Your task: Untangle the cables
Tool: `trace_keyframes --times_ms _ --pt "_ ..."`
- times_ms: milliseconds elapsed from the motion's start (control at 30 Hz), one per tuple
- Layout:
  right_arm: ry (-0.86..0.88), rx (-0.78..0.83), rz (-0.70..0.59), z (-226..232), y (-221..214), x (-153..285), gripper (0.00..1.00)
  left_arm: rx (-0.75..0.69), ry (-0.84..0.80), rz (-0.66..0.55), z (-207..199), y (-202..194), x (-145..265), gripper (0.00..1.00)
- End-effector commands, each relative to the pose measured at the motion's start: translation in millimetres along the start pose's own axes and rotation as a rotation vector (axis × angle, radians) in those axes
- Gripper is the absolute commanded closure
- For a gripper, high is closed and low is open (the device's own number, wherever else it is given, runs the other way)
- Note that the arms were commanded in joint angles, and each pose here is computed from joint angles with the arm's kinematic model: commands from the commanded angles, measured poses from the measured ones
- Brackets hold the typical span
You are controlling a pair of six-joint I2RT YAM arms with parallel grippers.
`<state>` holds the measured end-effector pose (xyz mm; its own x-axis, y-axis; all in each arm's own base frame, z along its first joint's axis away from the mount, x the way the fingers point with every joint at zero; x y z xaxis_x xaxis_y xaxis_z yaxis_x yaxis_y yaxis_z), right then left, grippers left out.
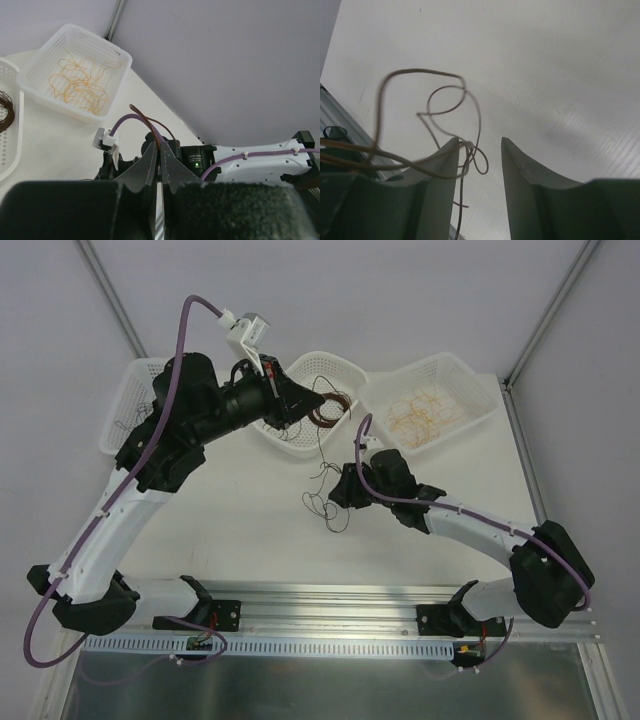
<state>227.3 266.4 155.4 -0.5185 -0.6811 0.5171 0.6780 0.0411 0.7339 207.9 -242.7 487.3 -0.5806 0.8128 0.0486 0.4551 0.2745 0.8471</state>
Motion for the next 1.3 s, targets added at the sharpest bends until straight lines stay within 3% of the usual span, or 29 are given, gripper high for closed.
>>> trace_keyframes --times_ms 0,233,500,933,1067,1200,1267 --pt "0.024 -0.074 -0.109 -0.3 32.1 -7.8 0.58 -0.007 -0.034 -0.102 -16.0 21.7 16.0 1.00" --pt "-0.138 -0.172 -0.067 -48.7 15.1 -13.5 0.64 -0.049 -0.008 -0.205 -23.2 40.3 45.0 1.00" --pt "-0.346 -0.257 0.018 -104.6 -28.4 13.4 0.67 -0.170 0.221 -0.374 -2.4 64.0 88.0 1.00" --pt "-0.710 -0.213 0.099 -139.9 -57.3 96.5 0.67 -0.293 0.510 -0.317 53.0 67.7 81.7 1.00" --pt "-0.823 -0.311 0.126 -158.9 -65.9 122.9 0.67 -0.273 0.651 -0.331 90.6 78.9 99.7 1.00" --pt "-0.810 -0.427 0.107 -161.3 -65.0 141.9 0.66 -0.276 0.727 -0.306 109.8 77.9 105.8 1.00" --pt "-0.714 -0.485 0.066 -153.6 -55.1 146.0 0.65 -0.268 0.748 -0.285 118.3 74.4 105.4 1.00"
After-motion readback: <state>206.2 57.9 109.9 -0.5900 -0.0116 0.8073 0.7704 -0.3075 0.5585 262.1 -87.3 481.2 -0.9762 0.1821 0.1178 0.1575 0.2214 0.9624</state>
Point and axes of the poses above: each gripper's point midway between its finger pads, its own x axis back along the fingers, its own z axis along the line the jaws close on, y = z × x, the point moved 5 cm from there along x, back along the fingers, and after that the axes turned 3 degrees about x, right-handed, at the moved point
